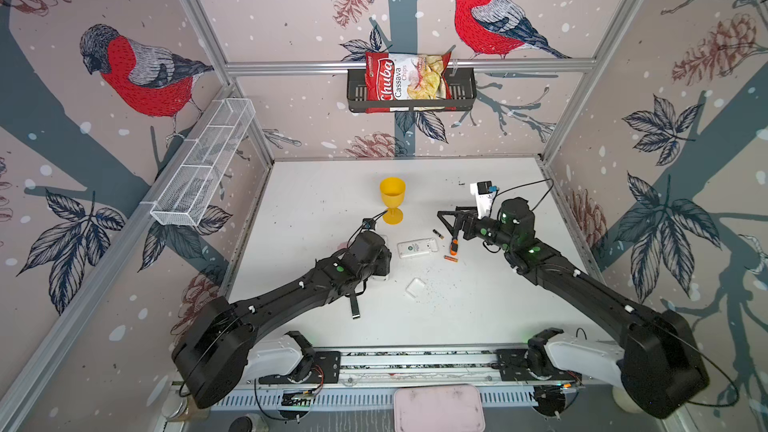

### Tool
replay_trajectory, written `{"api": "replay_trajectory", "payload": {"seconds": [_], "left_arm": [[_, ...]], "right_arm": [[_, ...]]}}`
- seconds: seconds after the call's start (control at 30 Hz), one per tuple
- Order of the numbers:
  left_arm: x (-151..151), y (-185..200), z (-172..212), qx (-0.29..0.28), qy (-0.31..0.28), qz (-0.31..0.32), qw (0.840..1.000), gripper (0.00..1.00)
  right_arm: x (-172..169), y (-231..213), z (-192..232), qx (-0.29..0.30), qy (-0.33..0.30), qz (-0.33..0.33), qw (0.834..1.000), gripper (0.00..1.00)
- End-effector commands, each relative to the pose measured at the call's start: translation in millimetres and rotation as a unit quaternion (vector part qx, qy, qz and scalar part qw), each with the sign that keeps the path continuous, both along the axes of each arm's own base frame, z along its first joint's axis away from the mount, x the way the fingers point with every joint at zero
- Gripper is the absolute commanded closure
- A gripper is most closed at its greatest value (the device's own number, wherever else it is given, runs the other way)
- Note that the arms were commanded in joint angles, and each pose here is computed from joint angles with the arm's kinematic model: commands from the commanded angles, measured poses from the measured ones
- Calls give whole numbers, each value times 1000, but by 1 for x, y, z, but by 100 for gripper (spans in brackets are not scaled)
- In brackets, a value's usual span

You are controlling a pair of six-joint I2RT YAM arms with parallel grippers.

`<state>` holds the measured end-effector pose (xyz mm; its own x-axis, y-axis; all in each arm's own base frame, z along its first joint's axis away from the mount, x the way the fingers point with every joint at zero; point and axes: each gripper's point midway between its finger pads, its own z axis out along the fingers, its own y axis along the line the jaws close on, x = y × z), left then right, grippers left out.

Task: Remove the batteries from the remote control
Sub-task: 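Lower the remote with the left gripper while the right nears the screwdriver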

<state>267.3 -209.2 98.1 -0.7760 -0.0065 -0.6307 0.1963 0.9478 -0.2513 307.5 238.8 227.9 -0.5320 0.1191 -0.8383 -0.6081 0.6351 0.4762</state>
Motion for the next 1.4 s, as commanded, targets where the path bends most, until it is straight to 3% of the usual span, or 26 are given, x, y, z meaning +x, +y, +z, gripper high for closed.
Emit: {"api": "replay_trajectory", "payload": {"seconds": [0.0,0.33,0.63,0.73,0.83,1.0,1.1,1.37], "left_arm": [[0,8,-10,44,21,6,999,72],[3,11,-34,89,59,16,994,70],[8,3,-58,116,90,8,989,59],[11,-1,-61,119,95,3,988,53],[12,-6,-63,115,96,-4,989,35],[13,-8,-54,102,85,-4,991,20],[8,-7,-43,81,76,-4,994,3],[-13,1,-36,30,63,-8,998,4]], "right_arm": [[-1,-2,-7,-20,-2,-7,1000,8],[-2,1,-25,-45,8,-4,999,8],[-2,1,-41,-51,25,-10,998,8],[-3,-1,-44,-54,28,-13,998,8],[-4,-3,-44,-54,27,-15,998,8],[-4,-5,-44,-57,25,-19,998,8],[-5,-5,-46,-59,26,-20,998,8],[-8,-5,-45,-57,24,-19,998,8]]}}
